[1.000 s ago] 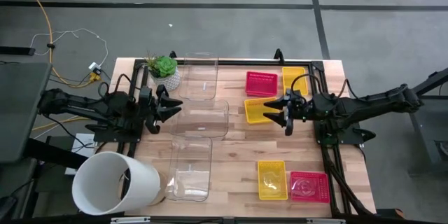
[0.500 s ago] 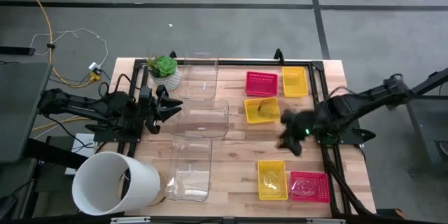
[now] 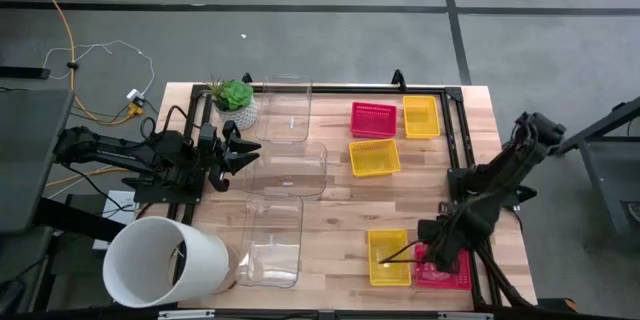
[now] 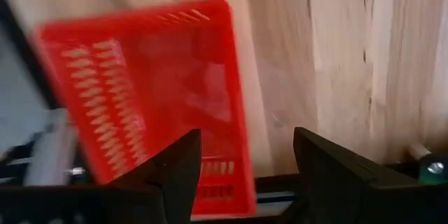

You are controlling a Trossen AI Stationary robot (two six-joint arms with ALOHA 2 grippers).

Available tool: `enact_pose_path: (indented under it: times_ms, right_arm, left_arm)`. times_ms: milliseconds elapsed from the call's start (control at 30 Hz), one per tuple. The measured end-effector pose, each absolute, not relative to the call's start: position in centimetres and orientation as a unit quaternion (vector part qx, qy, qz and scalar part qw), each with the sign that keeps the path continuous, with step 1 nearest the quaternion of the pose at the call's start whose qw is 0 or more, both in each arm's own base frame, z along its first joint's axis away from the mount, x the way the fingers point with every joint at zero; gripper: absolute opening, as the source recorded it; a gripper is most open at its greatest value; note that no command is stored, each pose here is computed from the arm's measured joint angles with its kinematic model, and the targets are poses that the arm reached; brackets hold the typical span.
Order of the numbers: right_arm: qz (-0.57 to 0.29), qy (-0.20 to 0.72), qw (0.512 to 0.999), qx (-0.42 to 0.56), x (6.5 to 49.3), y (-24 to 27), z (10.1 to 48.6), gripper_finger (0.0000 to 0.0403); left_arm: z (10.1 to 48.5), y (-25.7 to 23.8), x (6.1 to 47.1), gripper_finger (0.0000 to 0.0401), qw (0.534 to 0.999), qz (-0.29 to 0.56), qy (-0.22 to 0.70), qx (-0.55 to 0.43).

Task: Stack baskets by color
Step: Stack the bottom red bin on top of the red bin

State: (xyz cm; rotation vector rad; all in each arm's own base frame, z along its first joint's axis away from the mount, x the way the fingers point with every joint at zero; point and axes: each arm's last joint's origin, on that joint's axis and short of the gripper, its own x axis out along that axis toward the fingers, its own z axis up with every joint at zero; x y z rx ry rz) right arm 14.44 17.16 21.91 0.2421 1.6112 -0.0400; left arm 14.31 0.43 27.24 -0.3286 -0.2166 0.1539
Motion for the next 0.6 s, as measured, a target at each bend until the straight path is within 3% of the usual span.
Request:
enact_pose_path:
  times_ms: [600]
  right_arm:
    - [-0.015, 0.740, 0.668, 0.070, 14.1, 18.7, 16.6, 0.0209]
  left_arm:
    - [27.2, 0.4, 14.3, 0.0122, 0.978, 0.076, -0.107, -0.164]
